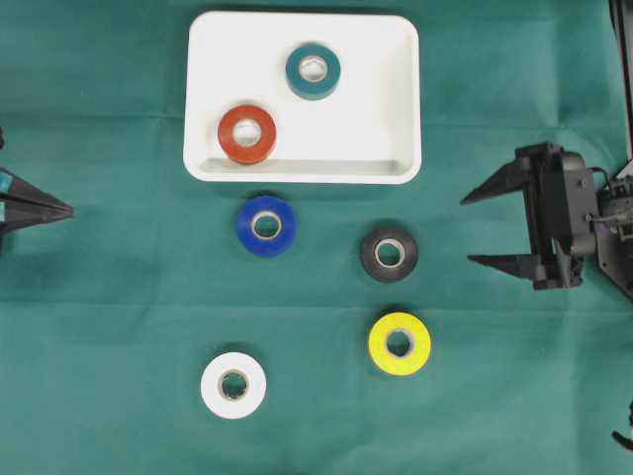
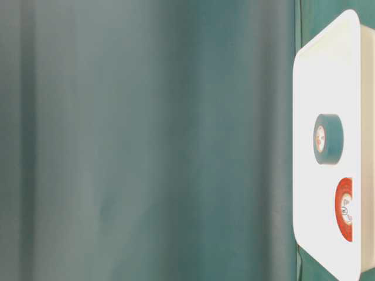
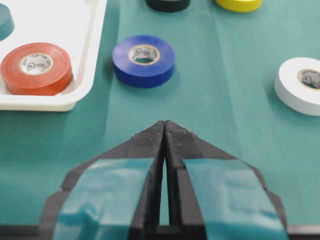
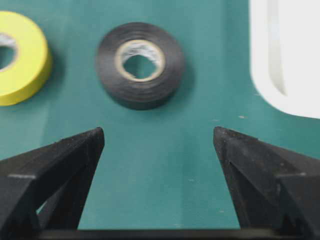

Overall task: Put the tape into the white case with the right arm.
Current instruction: 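Release the red-orange roll and retract the right gripper right, then lower the right gripper onto the black tape roll and grip its core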

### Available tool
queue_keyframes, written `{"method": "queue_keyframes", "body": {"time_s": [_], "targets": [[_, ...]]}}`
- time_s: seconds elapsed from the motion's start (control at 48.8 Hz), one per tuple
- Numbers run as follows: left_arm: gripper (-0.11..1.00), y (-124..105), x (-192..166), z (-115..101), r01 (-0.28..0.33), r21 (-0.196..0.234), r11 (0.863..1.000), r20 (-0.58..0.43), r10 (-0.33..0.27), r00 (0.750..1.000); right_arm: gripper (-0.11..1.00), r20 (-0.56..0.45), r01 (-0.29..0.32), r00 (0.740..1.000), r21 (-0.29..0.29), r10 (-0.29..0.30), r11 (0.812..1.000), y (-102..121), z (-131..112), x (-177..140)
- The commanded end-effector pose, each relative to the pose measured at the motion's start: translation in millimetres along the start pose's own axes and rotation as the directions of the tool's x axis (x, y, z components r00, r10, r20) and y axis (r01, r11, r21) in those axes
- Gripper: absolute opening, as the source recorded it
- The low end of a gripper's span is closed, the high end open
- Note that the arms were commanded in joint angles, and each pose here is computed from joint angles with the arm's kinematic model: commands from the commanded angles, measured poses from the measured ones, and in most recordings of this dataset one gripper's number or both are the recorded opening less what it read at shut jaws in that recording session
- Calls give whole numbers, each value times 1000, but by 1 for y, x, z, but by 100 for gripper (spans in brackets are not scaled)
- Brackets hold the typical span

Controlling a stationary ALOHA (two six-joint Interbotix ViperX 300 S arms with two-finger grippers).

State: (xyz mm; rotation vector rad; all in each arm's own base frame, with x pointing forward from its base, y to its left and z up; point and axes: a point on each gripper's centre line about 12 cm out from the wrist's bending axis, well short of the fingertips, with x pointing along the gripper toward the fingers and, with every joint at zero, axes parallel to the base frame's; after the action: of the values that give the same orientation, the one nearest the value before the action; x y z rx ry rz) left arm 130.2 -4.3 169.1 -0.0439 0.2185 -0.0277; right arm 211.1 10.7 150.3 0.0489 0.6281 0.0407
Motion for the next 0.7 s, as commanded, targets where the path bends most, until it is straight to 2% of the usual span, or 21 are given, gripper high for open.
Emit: {"method": "queue_keyframes", "body": {"time_s": [0.0, 0.389, 0.676], "targets": [[0, 0, 0, 6, -2, -2, 1000, 15, 3, 1000, 61, 11, -10, 1000, 6, 10, 1000, 3, 4, 0], [0, 0, 0, 6, -2, -2, 1000, 15, 3, 1000, 61, -10, -1, 1000, 10, 1, 1000, 2, 6, 3], [0, 0, 1, 5, -3, -2, 1000, 14, 3, 1000, 61, -42, -1, 999, 5, 1, 1000, 2, 17, 21]]}}
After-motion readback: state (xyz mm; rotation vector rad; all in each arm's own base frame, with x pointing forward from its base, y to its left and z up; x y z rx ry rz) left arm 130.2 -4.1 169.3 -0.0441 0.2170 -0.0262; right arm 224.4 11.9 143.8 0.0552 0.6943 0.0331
